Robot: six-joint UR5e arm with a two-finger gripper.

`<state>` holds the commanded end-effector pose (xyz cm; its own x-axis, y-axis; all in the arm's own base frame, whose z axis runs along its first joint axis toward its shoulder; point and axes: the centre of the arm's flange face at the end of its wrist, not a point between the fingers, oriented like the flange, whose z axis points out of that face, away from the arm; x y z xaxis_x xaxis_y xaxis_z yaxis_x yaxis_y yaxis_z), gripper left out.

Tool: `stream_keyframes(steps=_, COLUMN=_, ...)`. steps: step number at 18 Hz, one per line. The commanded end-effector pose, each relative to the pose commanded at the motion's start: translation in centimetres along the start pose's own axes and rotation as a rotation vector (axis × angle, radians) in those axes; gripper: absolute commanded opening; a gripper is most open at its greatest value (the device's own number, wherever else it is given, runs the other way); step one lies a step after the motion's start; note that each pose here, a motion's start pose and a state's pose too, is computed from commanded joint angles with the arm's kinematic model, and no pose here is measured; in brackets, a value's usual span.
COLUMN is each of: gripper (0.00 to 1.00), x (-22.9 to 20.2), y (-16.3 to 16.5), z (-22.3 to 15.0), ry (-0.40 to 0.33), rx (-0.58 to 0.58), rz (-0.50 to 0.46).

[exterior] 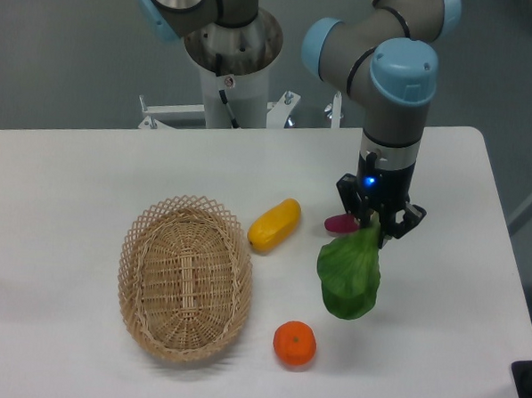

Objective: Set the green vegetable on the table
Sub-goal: 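Lower the held green bok choy toward the table beside the purple sweet potato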

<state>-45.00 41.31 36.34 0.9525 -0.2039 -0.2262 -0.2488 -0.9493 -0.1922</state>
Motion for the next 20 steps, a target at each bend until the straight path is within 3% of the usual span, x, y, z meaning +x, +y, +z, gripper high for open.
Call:
stream_keyframes(steps=13, gripper=0.39, x=-0.6, y=1.0, z=0.3, ry=-0.010, rx=-0.006, rz=0.003)
stream_keyframes(steps=17, gripper=0.39, x=-1.3, y=2.0, z=3.0, ry=0.014, rx=-0.017, rz=0.028)
stream_keyframes(steps=20, gripper=0.39, x=-2.3, y=3.1, z=6.2, ry=-0.016, rx=-0.018, rz=0.023)
